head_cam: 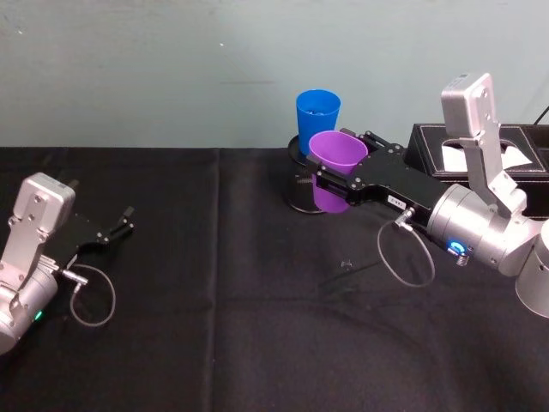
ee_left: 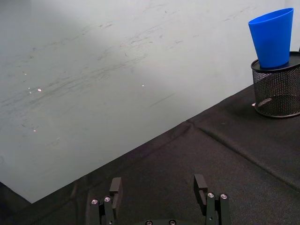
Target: Pick up one cup with a gripper and tap it against the other cup.
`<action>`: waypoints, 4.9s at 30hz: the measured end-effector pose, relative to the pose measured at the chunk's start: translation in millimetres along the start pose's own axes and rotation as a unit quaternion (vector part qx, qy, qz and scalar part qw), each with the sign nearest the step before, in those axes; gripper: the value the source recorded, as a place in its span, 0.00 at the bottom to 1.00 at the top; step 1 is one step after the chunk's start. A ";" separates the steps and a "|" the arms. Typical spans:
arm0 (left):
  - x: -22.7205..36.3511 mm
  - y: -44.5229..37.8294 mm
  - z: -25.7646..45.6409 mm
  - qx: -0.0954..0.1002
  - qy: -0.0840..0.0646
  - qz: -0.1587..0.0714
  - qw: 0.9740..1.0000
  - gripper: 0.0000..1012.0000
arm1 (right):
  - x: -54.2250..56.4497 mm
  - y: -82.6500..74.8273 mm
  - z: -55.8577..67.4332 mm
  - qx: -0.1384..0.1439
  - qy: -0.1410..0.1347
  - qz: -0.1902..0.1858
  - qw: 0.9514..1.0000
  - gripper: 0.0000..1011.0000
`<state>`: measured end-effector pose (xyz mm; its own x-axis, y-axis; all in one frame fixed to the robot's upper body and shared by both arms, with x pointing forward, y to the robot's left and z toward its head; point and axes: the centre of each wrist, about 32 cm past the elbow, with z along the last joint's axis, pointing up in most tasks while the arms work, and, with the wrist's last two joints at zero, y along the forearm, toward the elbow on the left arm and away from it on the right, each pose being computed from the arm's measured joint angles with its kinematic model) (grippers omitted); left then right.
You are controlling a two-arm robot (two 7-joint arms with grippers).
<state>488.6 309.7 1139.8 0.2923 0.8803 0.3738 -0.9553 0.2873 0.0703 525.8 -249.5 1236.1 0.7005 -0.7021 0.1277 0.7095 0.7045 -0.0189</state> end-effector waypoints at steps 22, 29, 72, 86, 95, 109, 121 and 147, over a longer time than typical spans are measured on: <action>0.0 0.0 0.0 0.000 0.000 0.000 1.000 0.99 | 0.0 0.0 0.0 0.000 0.000 0.000 1.000 0.73; 0.0 0.0 0.0 0.000 0.000 0.000 1.000 0.99 | 0.0 0.0 0.0 0.000 0.000 0.000 1.000 0.73; 0.0 0.0 0.0 0.000 0.000 0.000 1.000 0.99 | 51.2 63.8 -21.9 0.013 0.008 -0.019 1.000 0.73; 0.0 0.0 0.0 0.000 0.000 0.000 1.000 0.99 | 68.2 78.5 -14.6 0.015 0.011 -0.019 1.000 0.73; 0.0 0.0 0.0 0.000 0.000 0.000 1.000 0.99 | 75.0 84.6 -11.5 0.016 0.014 -0.021 1.000 0.73; 0.0 0.0 0.0 0.000 0.000 0.000 1.000 0.99 | 75.1 84.4 -11.1 0.017 0.018 -0.021 0.999 0.73; 0.0 0.0 0.0 0.000 0.000 0.000 1.000 0.99 | 75.1 84.3 -11.2 0.017 0.017 -0.021 0.999 0.73; 0.0 0.0 0.0 0.000 0.000 0.000 1.000 0.99 | 75.2 84.2 -11.3 0.016 0.017 -0.021 1.000 0.73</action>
<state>488.6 309.7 1139.8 0.2922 0.8803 0.3737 -0.9553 0.2873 0.0702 639.1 -244.1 1232.9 0.6729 -0.7337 0.0941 0.7357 0.6770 0.0179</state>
